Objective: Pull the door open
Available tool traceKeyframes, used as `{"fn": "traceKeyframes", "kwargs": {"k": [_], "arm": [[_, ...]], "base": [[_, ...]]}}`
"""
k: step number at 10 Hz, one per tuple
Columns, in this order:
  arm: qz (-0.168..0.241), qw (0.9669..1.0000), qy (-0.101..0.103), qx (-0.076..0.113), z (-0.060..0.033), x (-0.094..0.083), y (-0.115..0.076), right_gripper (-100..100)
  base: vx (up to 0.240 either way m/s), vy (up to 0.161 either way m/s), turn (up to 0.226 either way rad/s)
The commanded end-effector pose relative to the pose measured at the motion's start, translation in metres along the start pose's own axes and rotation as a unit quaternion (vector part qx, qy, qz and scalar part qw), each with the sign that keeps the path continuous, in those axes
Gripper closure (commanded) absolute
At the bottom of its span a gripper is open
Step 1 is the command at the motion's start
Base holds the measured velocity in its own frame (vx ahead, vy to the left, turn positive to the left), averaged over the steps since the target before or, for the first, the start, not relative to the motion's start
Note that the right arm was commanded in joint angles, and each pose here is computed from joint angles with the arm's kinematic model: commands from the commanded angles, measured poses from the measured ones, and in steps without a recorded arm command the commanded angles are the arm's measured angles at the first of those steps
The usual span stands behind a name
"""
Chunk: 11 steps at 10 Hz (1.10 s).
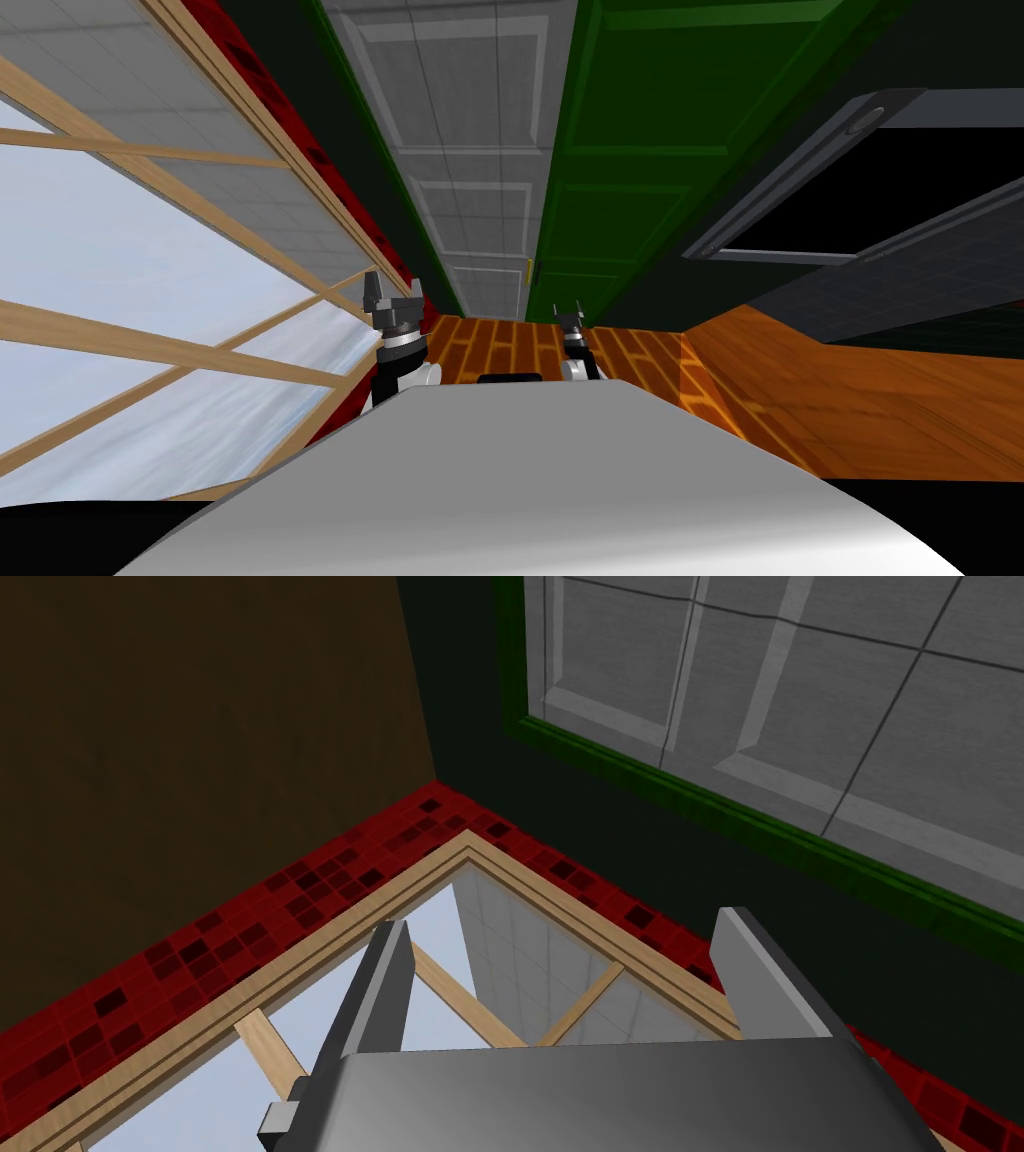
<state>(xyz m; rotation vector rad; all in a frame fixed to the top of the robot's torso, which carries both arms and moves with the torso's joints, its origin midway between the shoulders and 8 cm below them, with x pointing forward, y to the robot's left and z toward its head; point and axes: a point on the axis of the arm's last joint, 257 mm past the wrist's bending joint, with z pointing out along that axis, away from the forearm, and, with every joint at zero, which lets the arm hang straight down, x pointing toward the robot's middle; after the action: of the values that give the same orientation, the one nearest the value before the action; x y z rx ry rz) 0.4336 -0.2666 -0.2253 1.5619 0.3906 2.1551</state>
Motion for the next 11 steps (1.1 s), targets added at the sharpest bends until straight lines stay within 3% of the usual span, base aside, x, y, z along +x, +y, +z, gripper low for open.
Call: {"fn": "traceKeyframes", "kwargs": {"k": [1, 6, 11], "arm": [[0.020, 0.9997, -0.010, 0.005, -0.0029, -0.012, -0.004, -100], [0.073, 0.9963, -0.043, 0.016, -0.0132, -0.047, -0.014, -100], [0.120, 0.9897, -0.074, 0.022, -0.0243, -0.079, -0.021, -100]], "base": [[0.084, 0.021, -0.002], [0.100, 0.029, 0.000], [0.101, 0.028, 0.001]]}}
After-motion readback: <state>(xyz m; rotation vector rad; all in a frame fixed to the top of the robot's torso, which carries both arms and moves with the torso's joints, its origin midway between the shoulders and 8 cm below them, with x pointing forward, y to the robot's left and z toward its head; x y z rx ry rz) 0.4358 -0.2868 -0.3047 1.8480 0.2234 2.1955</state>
